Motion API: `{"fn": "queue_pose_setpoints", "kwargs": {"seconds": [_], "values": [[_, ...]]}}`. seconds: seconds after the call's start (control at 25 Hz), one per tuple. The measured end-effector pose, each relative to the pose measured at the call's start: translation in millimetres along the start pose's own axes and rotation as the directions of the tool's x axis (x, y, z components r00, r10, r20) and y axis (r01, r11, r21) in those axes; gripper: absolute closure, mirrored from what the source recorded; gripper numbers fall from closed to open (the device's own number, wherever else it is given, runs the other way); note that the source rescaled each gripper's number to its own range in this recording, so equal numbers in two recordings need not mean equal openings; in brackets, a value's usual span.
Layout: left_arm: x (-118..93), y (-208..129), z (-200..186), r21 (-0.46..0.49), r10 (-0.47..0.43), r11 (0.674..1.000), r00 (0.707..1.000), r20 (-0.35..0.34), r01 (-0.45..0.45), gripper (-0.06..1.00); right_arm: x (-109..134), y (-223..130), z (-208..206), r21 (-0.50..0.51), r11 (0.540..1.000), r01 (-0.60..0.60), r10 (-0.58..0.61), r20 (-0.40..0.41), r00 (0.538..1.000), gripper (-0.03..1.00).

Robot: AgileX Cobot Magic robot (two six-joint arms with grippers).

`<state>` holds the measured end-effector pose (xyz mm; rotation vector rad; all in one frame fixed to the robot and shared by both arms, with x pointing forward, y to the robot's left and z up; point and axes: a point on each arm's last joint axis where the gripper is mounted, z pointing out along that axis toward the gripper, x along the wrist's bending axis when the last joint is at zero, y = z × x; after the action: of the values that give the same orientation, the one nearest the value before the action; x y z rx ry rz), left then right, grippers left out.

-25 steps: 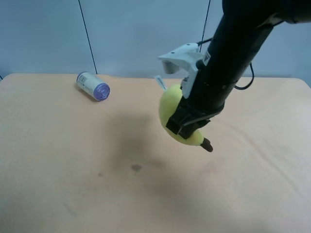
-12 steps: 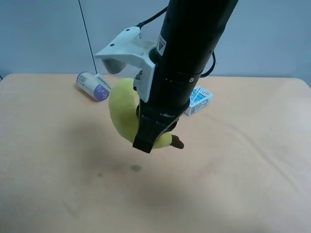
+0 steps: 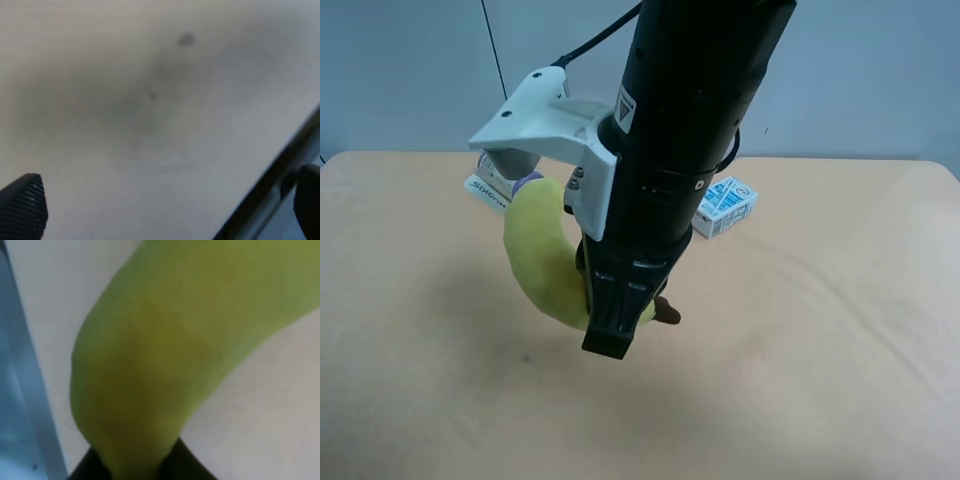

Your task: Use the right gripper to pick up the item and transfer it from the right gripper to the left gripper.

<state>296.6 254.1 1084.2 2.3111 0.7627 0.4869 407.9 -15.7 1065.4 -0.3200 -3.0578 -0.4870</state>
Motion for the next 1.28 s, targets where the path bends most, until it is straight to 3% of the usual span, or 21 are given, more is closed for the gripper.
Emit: {"fn": "queue_pose_setpoints", "kwargs": {"seconds": [0.32,0.56,0.76,1.04,1.28], "values": [[4.3,12.8,26.5,0.095,0.245,0.964,0.969,0.036,-0.248,-0.06,9.8,3.9,-0.8,-0.046,0.998,0.035,-0.04,-0.106,0.994,0.96],[5.7,24.5,41.6,0.082,0.349,0.933,0.937,0.028,-0.35,-0.06,11.7,3.9,-0.9,-0.047,0.998,0.046,-0.051,-0.124,0.991,0.97],[1.8,30.9,49.7,0.056,0.448,0.891,0.893,0.053,-0.45,-0.06,14.7,5.6,-1.5,-0.068,0.996,0.053,-0.063,-0.155,0.986,0.97],[-0.8,39.9,57.8,0.005,0.518,0.855,0.854,0.041,-0.518,-0.06,19.9,9.1,-3.1,-0.116,0.99,0.078,-0.101,-0.207,0.973,0.97],[-1.0,43.2,58.2,-0.026,0.529,0.848,0.848,0.026,-0.529,-0.06,24.2,14.9,-5.0,-0.19,0.977,0.093,-0.139,-0.244,0.96,0.97]]}}
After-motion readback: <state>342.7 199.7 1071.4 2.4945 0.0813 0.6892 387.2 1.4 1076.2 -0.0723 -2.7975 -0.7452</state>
